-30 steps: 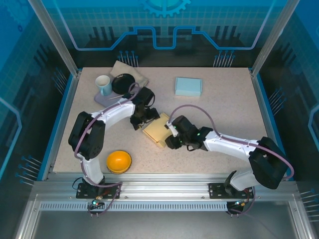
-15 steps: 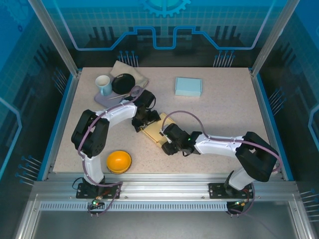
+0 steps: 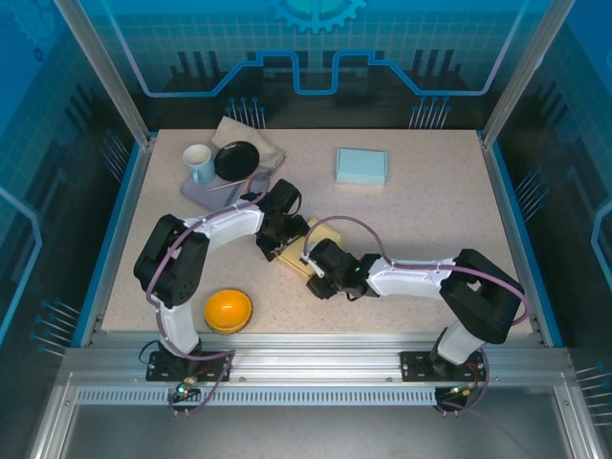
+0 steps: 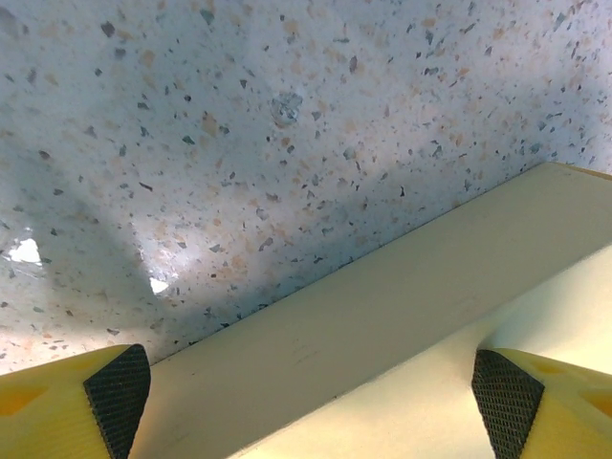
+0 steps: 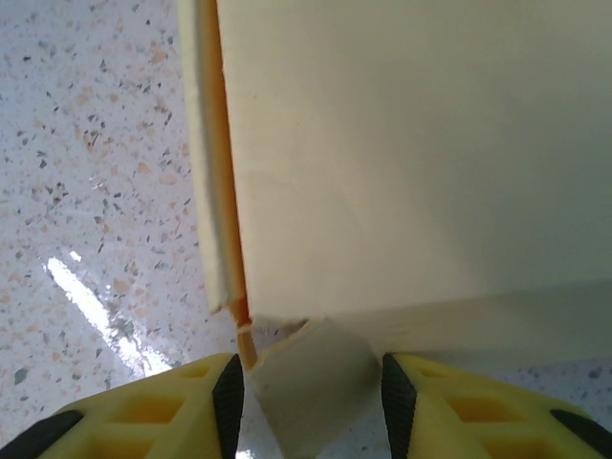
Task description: Fold the paper box
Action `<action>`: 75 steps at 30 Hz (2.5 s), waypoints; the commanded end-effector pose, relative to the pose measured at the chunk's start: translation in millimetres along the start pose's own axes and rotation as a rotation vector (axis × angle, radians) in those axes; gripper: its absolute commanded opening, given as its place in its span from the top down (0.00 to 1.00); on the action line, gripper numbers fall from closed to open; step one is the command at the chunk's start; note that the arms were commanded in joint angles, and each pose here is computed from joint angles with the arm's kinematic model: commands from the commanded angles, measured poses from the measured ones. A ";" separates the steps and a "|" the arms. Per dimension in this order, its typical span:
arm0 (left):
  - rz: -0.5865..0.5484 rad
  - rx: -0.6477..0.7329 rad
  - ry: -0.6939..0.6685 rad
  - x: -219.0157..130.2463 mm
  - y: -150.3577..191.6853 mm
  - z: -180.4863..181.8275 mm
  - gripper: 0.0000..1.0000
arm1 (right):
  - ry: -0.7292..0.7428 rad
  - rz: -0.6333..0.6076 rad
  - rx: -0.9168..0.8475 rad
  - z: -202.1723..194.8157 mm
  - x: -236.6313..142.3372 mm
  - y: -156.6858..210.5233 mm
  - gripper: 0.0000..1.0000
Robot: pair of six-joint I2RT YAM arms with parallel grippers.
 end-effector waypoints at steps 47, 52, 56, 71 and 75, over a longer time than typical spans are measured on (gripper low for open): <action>0.149 -0.198 -0.098 18.3 65.3 13.3 0.08 | -0.289 -0.099 0.182 -22.4 -27.3 -9.4 0.69; 0.126 -0.201 -0.120 16.2 58.2 18.5 0.08 | -0.323 -0.058 0.109 -29.7 -36.0 -4.7 0.63; 0.119 -0.199 -0.125 15.7 53.0 20.4 0.08 | -0.359 -0.044 0.088 -34.4 -45.8 -8.2 0.61; 0.107 -0.205 -0.132 14.0 51.0 21.5 0.08 | -0.033 -0.048 0.230 -75.5 -47.9 13.6 0.78; 0.106 -0.205 -0.127 13.8 50.6 20.0 0.08 | -0.028 0.002 0.245 -75.1 -39.7 12.5 0.78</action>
Point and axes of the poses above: each hand's point on the last joint's axis, 136 mm out from that joint toward the fingers, its own x axis out along the fingers, its own z axis along the line the jaws close on, y = z × x, the point moved 8 cm from there along -x, back along the fingers, and after that the axes turned 12 degrees about x, right-handed, at the moved point
